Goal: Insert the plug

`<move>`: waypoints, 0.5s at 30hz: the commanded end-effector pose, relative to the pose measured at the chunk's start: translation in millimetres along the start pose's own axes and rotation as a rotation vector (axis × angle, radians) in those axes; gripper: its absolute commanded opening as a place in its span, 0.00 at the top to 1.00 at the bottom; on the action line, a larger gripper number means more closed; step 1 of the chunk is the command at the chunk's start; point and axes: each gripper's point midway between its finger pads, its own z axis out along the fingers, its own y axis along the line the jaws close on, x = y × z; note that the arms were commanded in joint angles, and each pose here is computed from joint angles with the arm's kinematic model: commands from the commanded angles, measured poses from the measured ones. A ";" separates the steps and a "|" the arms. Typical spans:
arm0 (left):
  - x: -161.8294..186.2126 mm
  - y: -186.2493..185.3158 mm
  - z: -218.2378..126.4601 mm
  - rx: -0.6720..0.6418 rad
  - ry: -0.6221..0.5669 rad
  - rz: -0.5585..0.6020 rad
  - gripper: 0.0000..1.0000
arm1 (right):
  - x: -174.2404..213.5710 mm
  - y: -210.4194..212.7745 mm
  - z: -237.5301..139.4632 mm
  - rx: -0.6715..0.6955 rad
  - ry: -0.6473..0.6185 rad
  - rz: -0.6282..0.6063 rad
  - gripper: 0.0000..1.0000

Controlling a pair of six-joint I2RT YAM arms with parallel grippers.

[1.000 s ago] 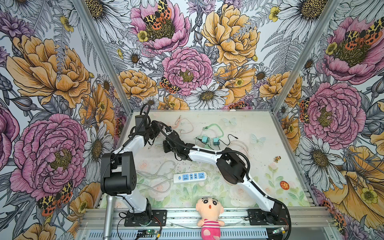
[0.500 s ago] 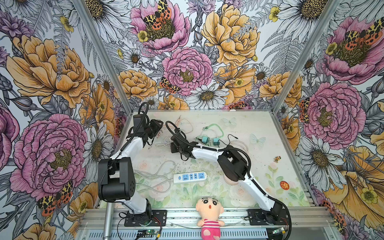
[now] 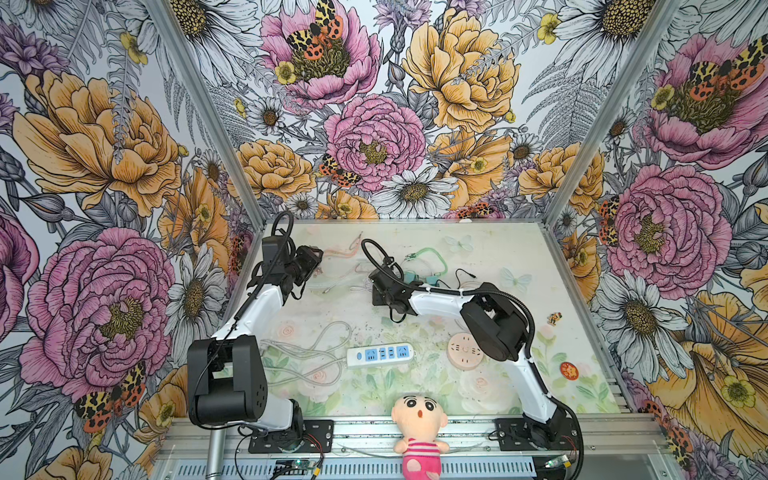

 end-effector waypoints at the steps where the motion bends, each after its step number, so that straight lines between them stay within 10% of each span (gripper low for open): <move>1: -6.9 4.8 -8.4 -0.027 -0.041 -0.008 0.63 | -3.5 -25.5 -18.8 0.075 -0.018 0.016 0.90; 15: -2.4 42.0 -24.0 -0.217 -0.068 0.055 0.63 | -45.1 -107.4 -32.9 0.191 -0.070 0.089 0.90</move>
